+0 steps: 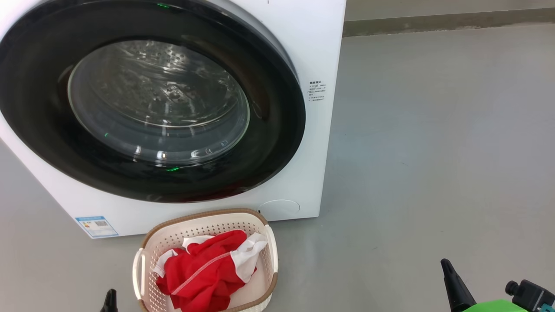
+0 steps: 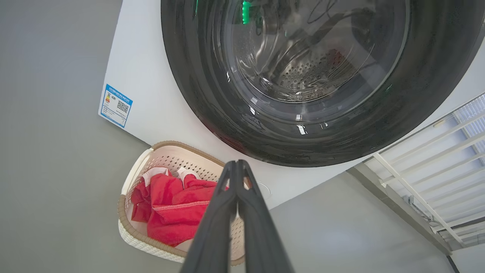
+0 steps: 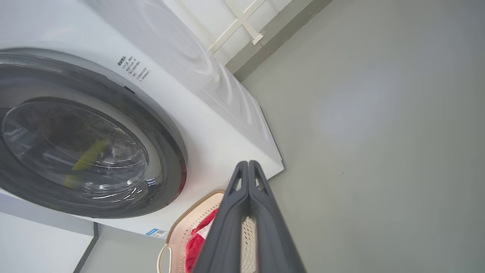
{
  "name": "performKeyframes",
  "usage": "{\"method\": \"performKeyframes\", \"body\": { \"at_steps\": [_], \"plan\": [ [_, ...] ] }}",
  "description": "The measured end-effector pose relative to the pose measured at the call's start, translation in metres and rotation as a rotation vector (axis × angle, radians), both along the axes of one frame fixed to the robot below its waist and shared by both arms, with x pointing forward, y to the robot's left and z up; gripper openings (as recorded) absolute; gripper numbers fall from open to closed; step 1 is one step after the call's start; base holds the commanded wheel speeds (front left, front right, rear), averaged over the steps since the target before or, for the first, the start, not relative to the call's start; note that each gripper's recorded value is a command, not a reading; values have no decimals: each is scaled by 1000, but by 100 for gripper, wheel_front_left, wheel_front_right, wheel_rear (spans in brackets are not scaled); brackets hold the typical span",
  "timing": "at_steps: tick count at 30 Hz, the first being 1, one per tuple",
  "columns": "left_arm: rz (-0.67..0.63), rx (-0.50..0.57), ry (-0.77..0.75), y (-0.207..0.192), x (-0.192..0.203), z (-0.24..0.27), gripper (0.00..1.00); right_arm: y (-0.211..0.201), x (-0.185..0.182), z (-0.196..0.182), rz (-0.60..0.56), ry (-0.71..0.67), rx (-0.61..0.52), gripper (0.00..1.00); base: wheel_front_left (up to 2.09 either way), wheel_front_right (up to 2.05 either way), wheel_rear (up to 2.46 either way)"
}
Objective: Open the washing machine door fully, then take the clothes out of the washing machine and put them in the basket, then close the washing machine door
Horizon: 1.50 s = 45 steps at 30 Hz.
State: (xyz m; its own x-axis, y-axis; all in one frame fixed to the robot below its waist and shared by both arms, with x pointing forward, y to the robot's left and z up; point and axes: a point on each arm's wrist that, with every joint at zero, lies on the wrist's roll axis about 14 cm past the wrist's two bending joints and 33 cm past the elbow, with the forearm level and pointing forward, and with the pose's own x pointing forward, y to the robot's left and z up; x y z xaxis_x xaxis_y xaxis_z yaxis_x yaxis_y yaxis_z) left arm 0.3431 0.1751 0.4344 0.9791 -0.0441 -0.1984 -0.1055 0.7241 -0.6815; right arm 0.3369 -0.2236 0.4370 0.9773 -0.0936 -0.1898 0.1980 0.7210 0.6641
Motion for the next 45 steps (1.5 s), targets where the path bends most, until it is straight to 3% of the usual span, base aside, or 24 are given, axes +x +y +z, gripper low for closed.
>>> {"method": "performKeyframes", "body": {
  "at_steps": [45],
  "plan": [
    [102,-436,-15,8,18,19,0,8,19,17,-57,-61,448,0,0,0,0]
  ]
}}
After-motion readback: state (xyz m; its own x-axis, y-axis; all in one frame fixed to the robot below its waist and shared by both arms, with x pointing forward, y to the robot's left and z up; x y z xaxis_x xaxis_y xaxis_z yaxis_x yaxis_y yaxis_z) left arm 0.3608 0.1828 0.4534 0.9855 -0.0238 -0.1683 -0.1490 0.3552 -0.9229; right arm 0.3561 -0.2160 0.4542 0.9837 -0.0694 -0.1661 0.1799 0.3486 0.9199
